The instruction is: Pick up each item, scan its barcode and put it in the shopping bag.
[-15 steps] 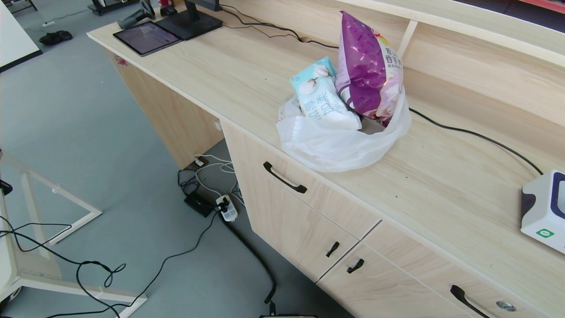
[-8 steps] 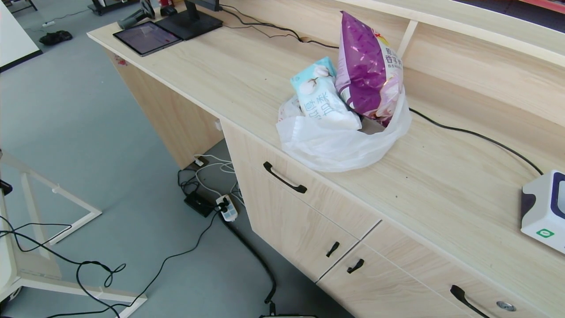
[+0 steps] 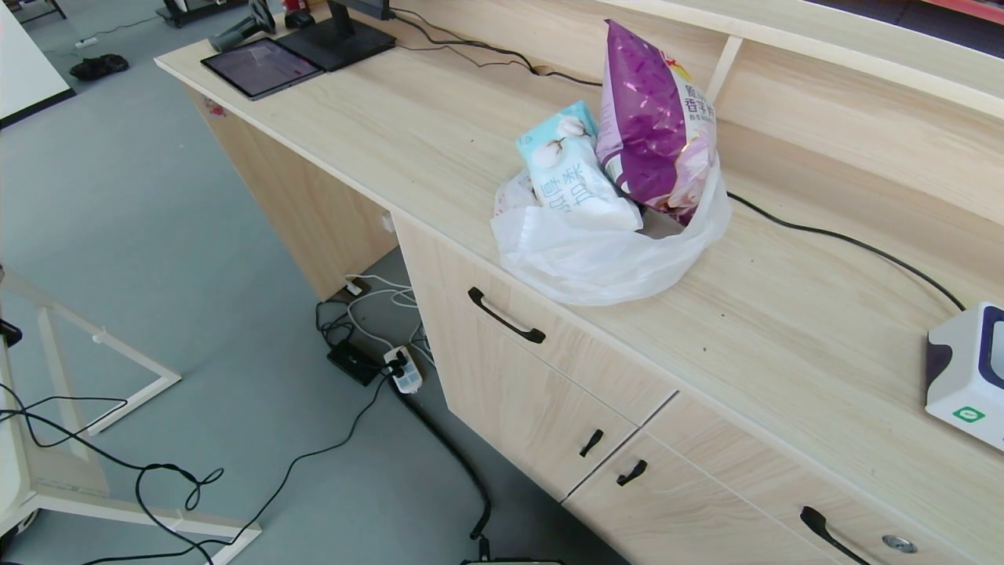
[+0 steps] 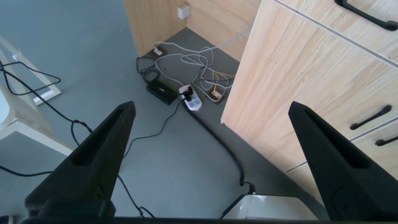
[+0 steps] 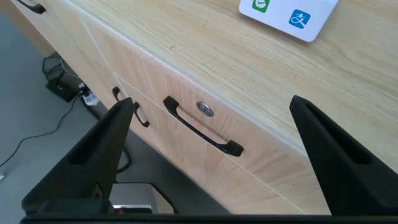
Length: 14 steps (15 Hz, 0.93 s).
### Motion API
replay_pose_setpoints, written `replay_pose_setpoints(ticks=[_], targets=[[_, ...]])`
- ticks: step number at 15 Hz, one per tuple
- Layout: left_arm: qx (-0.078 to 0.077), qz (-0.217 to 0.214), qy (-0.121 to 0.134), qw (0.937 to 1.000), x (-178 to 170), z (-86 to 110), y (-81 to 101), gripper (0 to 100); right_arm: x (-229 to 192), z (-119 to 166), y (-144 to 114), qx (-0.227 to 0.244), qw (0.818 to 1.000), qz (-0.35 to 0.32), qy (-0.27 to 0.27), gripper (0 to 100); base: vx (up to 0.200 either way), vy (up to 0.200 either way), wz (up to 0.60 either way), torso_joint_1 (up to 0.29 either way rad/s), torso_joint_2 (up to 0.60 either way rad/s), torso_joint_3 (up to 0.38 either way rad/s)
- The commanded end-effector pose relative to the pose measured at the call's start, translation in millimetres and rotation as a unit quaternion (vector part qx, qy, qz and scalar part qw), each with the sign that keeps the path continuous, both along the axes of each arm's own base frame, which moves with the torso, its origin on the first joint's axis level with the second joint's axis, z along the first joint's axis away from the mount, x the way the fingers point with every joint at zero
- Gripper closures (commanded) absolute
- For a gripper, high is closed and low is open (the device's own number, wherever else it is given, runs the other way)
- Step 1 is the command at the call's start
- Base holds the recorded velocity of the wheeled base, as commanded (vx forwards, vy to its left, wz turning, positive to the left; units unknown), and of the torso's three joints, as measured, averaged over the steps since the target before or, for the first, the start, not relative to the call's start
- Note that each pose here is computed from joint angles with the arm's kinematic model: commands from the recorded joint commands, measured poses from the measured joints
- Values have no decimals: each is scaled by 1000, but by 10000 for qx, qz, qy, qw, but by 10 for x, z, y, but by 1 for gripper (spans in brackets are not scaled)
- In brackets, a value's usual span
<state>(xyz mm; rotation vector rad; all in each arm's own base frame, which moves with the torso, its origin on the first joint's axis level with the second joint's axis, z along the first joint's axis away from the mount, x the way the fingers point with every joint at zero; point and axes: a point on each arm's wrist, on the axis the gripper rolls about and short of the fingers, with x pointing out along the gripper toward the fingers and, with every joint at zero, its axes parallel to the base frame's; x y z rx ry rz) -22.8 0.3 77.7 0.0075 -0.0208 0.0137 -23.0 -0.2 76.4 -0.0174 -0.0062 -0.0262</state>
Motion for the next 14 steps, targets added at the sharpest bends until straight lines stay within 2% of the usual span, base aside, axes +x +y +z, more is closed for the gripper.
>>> replay_pose_setpoints(ticks=[1,14], targets=[[0,1,-3,10000,0,0,0,0,2,0,0,-35,10000,0,10,0,0,0,0,0,0,0],[0,1,-3,10000,0,0,0,0,2,0,0,-112,9999,0,12,0,0,0,0,0,0,0]])
